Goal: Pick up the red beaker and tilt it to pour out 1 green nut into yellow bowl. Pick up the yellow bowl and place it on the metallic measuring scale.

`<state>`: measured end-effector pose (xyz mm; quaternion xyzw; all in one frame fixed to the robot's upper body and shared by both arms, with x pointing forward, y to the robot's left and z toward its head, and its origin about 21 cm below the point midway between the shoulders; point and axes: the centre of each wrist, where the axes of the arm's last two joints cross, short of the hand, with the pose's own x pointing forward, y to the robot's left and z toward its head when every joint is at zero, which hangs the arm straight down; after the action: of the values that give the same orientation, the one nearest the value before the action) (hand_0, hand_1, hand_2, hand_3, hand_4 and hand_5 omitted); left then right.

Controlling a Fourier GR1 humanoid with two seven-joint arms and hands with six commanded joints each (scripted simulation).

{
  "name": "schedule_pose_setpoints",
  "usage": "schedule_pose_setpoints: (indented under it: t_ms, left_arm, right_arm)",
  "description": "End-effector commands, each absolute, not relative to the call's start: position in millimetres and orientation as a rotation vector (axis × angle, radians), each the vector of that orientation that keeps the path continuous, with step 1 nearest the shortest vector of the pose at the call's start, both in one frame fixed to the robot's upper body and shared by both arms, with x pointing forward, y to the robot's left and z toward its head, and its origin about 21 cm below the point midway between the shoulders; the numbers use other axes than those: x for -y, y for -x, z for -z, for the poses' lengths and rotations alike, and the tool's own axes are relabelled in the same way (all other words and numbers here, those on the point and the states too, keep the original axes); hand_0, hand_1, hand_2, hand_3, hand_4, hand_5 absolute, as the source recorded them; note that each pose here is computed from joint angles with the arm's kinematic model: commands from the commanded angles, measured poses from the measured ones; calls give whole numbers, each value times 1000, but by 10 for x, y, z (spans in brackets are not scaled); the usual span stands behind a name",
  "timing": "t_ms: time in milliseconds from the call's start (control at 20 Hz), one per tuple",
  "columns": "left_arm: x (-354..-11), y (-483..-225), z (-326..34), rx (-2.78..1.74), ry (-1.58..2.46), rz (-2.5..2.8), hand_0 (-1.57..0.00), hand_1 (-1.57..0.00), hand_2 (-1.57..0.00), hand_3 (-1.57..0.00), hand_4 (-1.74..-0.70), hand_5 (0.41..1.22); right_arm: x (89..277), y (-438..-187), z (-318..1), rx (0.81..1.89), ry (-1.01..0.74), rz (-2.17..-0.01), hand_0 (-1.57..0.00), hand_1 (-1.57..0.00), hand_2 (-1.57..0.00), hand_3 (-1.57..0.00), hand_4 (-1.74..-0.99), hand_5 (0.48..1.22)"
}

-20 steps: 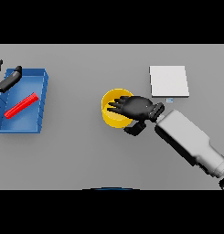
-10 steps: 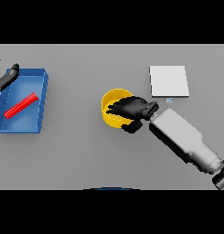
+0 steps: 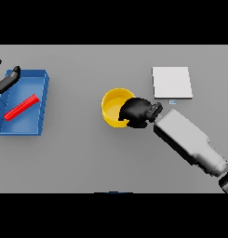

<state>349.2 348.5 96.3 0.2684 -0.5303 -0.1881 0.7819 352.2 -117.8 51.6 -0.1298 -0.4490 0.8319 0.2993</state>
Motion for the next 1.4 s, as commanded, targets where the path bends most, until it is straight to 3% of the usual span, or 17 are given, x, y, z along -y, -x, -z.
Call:
schedule_pose_setpoints:
  t_ms: [0,350,600,700,950,1350]
  left_arm:
    - [-3520,-3505,-992,1139,-586,402,1,1,1,1,-722,695]
    - [-3475,-3507,-997,1126,-580,401,1,1,1,1,-717,696]
    - [-3494,-3507,-988,1130,-586,408,1,1,1,1,-723,692]
    - [-3484,-3522,-994,1129,-584,418,1,1,1,1,-717,686]
    - [-3474,-3490,-1007,1132,-584,412,1,1,1,1,-720,688]
    - [-3464,-3471,-1055,1114,-595,397,1,1,1,1,-729,720]
  right_arm:
    - [1191,-3532,-521,1194,343,-2204,-1433,-1424,-1240,-1183,-1689,1184]
    - [1246,-3561,-633,1236,351,-2146,-1542,-1540,-1331,-1340,-1730,1213]
    - [1371,-3565,-988,1263,381,-2096,-1562,-1561,-1429,-1228,-1737,1218]
    - [1502,-3600,-1123,1287,437,-2062,-1565,-1565,-1426,-1194,-1739,1219]
    - [1599,-3530,-1206,1293,498,-2020,-1561,-1569,-1524,-1161,-1740,1220]
    - [2036,-3775,-1257,1277,660,-1872,-1569,-1571,-1530,-1151,-1741,1221]
